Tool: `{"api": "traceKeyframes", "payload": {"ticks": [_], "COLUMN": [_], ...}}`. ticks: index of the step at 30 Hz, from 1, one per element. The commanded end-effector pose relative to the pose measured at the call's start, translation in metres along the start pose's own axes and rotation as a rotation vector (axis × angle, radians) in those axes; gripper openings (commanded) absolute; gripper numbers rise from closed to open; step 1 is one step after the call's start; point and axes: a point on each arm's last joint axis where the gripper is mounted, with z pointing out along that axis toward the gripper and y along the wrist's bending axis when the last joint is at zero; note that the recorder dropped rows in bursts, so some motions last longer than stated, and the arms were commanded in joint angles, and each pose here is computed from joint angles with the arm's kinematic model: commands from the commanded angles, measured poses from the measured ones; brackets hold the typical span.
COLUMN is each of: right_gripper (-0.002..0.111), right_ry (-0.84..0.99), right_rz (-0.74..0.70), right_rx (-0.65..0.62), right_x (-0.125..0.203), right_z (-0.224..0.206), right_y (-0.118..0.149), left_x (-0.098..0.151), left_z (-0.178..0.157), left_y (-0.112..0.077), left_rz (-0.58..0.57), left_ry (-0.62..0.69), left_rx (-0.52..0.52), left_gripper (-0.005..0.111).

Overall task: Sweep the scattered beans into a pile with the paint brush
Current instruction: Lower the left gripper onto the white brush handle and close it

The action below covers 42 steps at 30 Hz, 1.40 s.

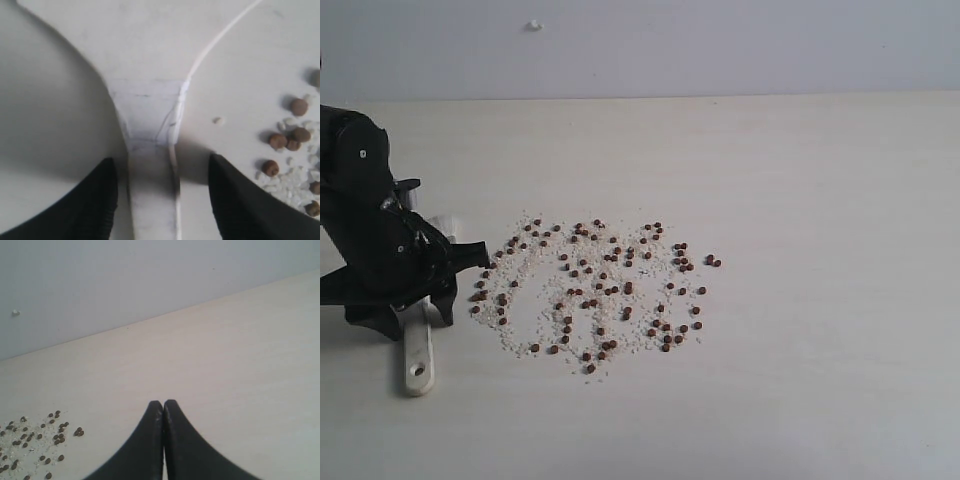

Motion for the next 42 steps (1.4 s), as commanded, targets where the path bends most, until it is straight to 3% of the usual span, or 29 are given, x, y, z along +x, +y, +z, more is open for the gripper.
{"api": "traceKeyframes", "payload": {"ticks": [1,32,35,39,42], "right_gripper": [0.000,0.000,0.000,0.000,0.000], "right_ry": [-0.011,-0.011,-0.011,-0.011,-0.011], "right_rz": [-0.012,-0.011,-0.011,-0.009,-0.009], "right_rx": [0.003,0.003,0.003,0.002,0.002], "right_x": [-0.0003,-0.0003,-0.0003,-0.0003,-0.0003], "right_z": [-0.0002,-0.0002,-0.0002,-0.0002,-0.0002], "right_y": [-0.0004,-0.0003,-0.0003,-0.0003,-0.0003], "left_x": [0.0001,-0.0029,-0.0027,-0.0015,-0.0017], "left_z": [-0.0015,0.0081,0.0081,0.0081,0.0081], "left_y": [0.0002,0.0039,0.0041,0.0049,0.0052], "left_rz": [-0.013,0.010,0.015,0.055,0.101], "left_ry": [0.015,-0.031,-0.029,-0.016,-0.019], "left_rx": [-0.001,0.018,0.016,0.006,0.003], "left_gripper": [0.053,0.052,0.041,0.000,0.000]}}
